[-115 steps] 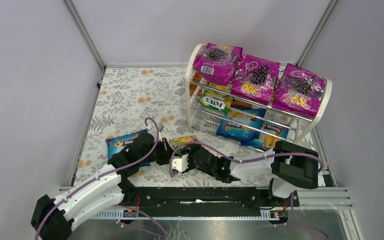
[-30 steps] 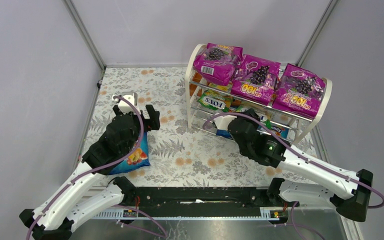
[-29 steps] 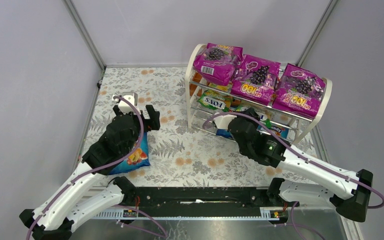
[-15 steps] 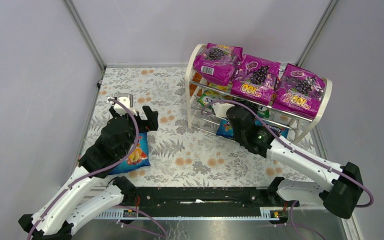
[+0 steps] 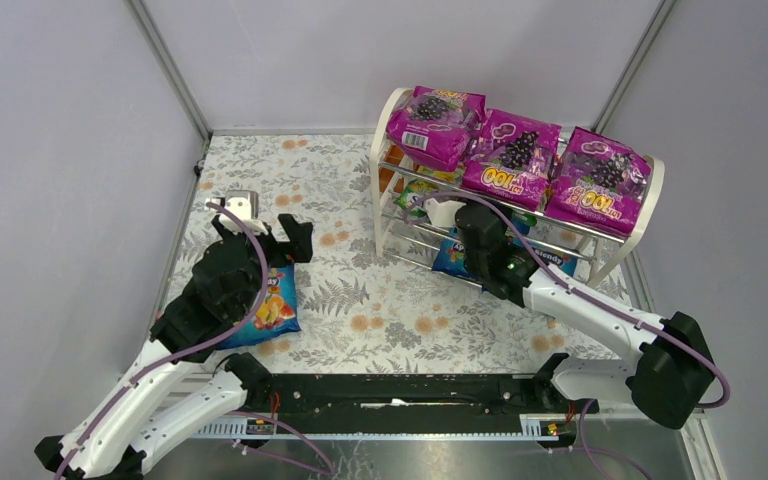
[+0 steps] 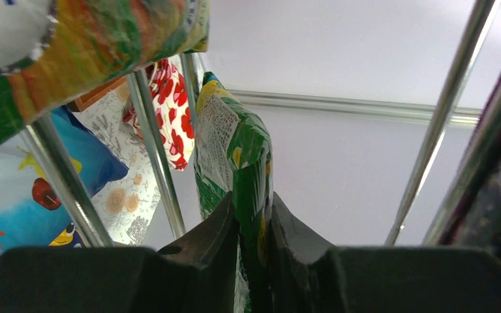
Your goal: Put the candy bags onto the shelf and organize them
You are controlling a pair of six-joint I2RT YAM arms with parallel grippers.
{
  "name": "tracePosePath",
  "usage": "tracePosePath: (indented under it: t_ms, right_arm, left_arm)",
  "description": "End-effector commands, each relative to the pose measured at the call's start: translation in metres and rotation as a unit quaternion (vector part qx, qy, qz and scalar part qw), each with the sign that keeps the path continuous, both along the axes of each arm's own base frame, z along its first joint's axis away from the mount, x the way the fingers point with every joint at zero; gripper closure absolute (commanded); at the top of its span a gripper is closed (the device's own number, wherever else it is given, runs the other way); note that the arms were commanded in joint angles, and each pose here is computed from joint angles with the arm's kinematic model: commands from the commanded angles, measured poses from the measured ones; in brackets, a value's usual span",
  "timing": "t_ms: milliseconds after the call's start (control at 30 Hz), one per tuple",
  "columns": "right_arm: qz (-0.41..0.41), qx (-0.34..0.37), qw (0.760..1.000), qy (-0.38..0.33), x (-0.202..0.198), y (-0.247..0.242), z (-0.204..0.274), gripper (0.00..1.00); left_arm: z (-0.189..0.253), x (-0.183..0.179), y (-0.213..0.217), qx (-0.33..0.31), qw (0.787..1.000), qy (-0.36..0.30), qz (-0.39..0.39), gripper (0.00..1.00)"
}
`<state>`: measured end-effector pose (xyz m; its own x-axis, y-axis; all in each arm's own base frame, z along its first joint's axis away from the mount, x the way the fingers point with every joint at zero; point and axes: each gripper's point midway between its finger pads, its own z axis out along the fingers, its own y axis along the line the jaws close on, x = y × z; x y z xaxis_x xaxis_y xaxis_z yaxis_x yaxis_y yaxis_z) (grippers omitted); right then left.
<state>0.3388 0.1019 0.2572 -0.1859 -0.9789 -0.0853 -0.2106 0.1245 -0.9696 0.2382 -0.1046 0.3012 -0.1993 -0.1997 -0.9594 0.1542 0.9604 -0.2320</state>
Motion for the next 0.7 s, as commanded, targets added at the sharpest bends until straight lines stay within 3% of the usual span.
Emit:
tracePosePath:
  t_ms: [0, 200, 333, 533, 667]
  right_arm:
    - [0.031, 0.026, 0.999, 0.005, 0.005, 0.009, 0.000, 0.95]
    - [0.029, 0.027, 0.998, 0.050, -0.002, 0.007, -0.021, 0.81]
    - [0.034, 0.065, 0.995, 0.062, -0.009, 0.008, -0.019, 0.74]
    - [0.034, 0.115, 0.988, 0.100, -0.019, 0.012, -0.023, 0.49]
    - [0.031, 0.139, 0.982, 0.125, -0.029, 0.011, -0.024, 0.40]
  left_arm:
    - [0.012, 0.001, -0.002, -0.015, 1.000, -0.023, -0.006, 0.02]
    - [0.011, 0.001, -0.003, -0.014, 1.000, -0.021, -0.009, 0.02]
    - [0.010, 0.002, -0.004, -0.013, 1.000, -0.019, -0.010, 0.02]
    - [0.008, 0.003, -0.007, -0.012, 1.000, -0.015, -0.013, 0.02]
    - [0.005, 0.004, -0.007, -0.008, 1.000, -0.011, -0.011, 0.02]
